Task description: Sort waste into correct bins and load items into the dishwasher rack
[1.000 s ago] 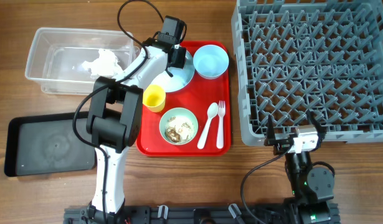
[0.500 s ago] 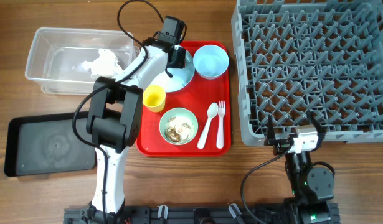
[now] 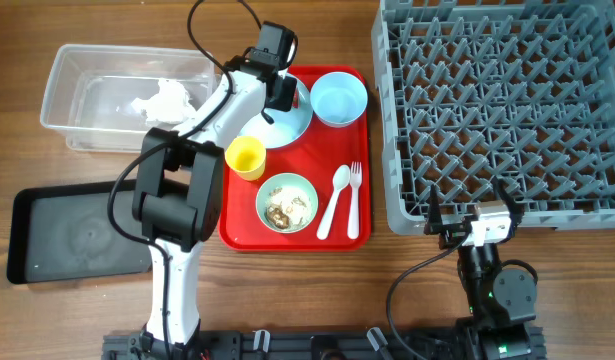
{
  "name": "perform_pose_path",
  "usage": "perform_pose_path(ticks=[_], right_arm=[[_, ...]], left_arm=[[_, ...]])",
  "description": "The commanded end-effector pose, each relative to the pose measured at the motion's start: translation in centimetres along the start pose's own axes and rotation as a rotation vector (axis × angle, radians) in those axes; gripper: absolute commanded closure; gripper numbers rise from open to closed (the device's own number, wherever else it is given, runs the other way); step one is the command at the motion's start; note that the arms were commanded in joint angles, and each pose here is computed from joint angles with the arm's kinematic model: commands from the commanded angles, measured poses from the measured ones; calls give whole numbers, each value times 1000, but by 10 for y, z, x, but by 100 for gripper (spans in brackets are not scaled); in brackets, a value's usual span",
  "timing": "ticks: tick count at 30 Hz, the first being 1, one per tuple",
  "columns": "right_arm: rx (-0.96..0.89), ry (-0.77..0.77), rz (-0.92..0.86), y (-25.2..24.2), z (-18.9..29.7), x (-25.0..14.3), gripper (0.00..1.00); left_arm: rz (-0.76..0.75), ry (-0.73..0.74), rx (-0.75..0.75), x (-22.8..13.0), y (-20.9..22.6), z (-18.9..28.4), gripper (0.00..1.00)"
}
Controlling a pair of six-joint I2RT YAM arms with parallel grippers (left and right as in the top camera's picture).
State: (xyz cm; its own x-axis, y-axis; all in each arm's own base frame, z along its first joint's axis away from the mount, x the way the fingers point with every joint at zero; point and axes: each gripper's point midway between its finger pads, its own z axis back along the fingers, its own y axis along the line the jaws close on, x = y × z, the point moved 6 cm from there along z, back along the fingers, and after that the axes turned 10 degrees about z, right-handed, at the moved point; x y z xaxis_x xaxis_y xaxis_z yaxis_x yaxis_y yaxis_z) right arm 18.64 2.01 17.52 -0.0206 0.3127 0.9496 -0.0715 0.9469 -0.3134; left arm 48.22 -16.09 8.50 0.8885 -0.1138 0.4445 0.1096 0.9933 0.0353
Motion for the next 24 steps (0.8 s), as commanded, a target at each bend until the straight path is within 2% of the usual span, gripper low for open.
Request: perform_pose_path(ticks=[1,6,10,13,24], right_arm=[[15,-18,11,2,1,2,0],[15,-18,11,2,1,2,0],[15,-18,11,2,1,2,0],[15,-18,11,2,1,2,0],[15,-18,11,2,1,2,0]], left_arm=[[-143,2,10,0,0,17,55],[-167,13,6,-2,-2,22,55],[-295,47,-84,-9,-10,23,48],[-336,56,-126,-11,-15,23,44],[-372,33,-127,-8,-14,22,37]])
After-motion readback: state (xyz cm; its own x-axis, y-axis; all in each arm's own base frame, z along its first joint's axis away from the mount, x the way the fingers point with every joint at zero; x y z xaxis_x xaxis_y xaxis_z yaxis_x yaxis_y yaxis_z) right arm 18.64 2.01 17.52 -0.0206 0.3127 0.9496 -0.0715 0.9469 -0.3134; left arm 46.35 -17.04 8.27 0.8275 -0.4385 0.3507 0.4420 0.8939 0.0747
